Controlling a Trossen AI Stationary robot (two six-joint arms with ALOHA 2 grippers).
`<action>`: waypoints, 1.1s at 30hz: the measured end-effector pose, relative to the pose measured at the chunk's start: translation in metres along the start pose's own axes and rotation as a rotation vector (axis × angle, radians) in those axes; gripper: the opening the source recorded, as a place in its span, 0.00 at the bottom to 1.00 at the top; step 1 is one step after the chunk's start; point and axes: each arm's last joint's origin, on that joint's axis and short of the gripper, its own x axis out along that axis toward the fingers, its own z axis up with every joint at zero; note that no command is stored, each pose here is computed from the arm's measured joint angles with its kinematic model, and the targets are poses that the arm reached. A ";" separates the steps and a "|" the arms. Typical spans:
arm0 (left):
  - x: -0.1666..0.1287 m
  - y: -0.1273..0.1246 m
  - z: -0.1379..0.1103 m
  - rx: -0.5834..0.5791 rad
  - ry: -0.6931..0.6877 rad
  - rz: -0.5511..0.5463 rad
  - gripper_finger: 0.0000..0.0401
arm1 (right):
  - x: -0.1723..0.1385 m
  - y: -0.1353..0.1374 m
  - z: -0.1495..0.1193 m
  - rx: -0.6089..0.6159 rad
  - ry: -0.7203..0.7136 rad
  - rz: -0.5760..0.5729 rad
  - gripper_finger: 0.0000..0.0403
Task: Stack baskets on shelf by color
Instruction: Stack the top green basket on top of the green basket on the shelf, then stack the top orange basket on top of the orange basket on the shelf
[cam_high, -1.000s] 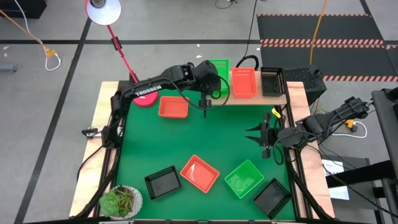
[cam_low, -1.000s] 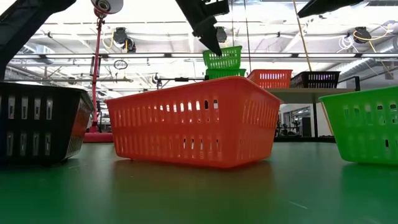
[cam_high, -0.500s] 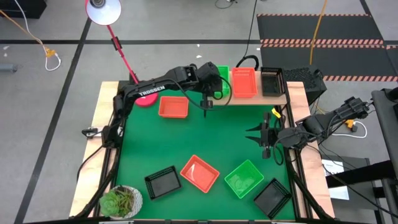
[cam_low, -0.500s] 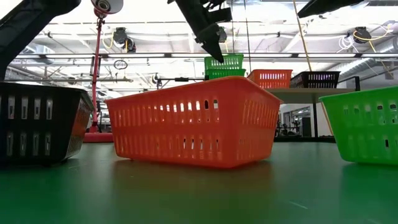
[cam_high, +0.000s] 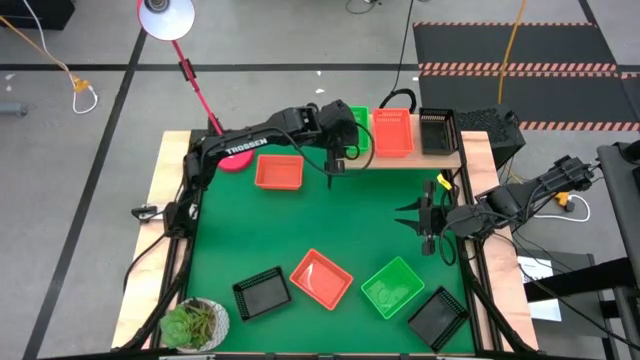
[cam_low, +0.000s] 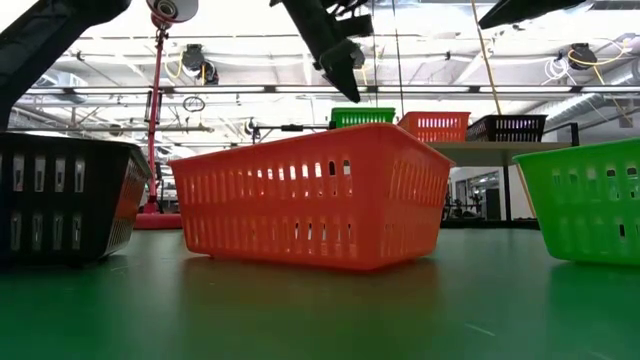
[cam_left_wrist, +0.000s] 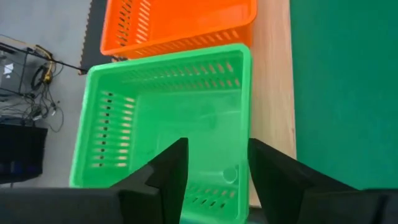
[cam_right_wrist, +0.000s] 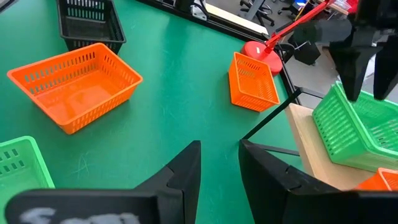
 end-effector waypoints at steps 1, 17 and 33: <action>-0.005 0.001 0.001 -0.002 -0.010 0.004 0.42 | 0.000 0.000 0.000 0.000 0.000 0.000 0.26; -0.044 -0.007 -0.036 -0.132 0.229 -0.220 0.42 | 0.000 0.001 -0.002 0.054 0.013 0.029 0.26; -0.020 -0.063 -0.118 -0.136 0.378 -0.220 0.42 | 0.000 0.004 -0.003 0.186 0.041 0.134 0.26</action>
